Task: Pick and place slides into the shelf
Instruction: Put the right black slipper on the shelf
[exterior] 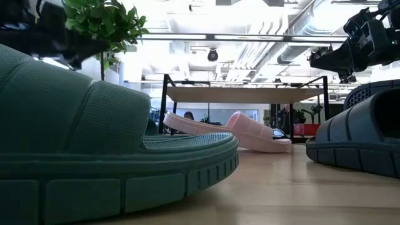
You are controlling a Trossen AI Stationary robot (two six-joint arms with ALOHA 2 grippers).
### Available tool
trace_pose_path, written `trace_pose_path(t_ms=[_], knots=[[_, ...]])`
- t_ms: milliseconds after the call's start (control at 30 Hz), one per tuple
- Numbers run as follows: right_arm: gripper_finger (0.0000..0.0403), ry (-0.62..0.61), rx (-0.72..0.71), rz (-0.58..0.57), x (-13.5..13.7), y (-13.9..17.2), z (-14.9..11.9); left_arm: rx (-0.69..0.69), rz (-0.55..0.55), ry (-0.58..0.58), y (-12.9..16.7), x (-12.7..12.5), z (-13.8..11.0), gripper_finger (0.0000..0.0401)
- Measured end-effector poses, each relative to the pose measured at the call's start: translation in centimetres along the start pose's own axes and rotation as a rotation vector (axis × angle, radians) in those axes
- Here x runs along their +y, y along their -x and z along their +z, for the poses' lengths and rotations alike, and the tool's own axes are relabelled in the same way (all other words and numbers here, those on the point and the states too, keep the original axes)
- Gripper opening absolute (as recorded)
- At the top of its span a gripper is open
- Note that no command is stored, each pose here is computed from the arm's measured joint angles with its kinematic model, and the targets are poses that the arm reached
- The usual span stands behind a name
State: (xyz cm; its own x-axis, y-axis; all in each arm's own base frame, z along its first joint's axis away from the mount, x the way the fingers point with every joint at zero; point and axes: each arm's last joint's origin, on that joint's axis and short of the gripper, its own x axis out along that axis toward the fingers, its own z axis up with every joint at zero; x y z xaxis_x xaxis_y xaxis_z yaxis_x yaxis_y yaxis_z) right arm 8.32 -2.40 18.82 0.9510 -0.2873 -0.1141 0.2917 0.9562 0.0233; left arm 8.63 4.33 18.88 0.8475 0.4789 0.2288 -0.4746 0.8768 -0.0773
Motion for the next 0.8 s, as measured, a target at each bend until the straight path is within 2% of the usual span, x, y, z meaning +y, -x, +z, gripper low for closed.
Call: trace_pose_path(t_ms=[100,267,367,467,567,700,800], knots=[[0.0000,-0.023,-0.034,0.002,0.0,0.0,0.3,-0.096,-0.057,0.132,0.1,-0.2,1.0,0.0003],[0.0000,-0.378,-0.223,0.064,0.1,0.3,2.2,-0.234,-0.157,0.327,0.3,-0.4,2.5,0.0003],[0.0000,-0.633,-0.349,0.136,0.1,0.6,3.5,-0.375,-0.260,0.321,0.9,-0.7,3.9,0.0003],[0.0000,-0.774,-0.473,0.199,0.1,1.2,4.6,-0.541,-0.325,0.304,1.7,-0.8,5.4,0.0003],[0.0000,-0.777,-0.590,0.307,0.2,2.0,5.8,-0.623,-0.354,0.273,2.2,-0.9,7.2,0.0003],[0.0000,-0.712,-0.713,0.472,0.5,3.2,7.2,-0.590,-0.391,0.195,2.1,-1.3,9.7,0.0003],[0.0000,-0.655,-0.704,0.480,0.6,3.8,8.4,-0.535,-0.406,0.114,1.7,-1.6,11.6,0.0003]])
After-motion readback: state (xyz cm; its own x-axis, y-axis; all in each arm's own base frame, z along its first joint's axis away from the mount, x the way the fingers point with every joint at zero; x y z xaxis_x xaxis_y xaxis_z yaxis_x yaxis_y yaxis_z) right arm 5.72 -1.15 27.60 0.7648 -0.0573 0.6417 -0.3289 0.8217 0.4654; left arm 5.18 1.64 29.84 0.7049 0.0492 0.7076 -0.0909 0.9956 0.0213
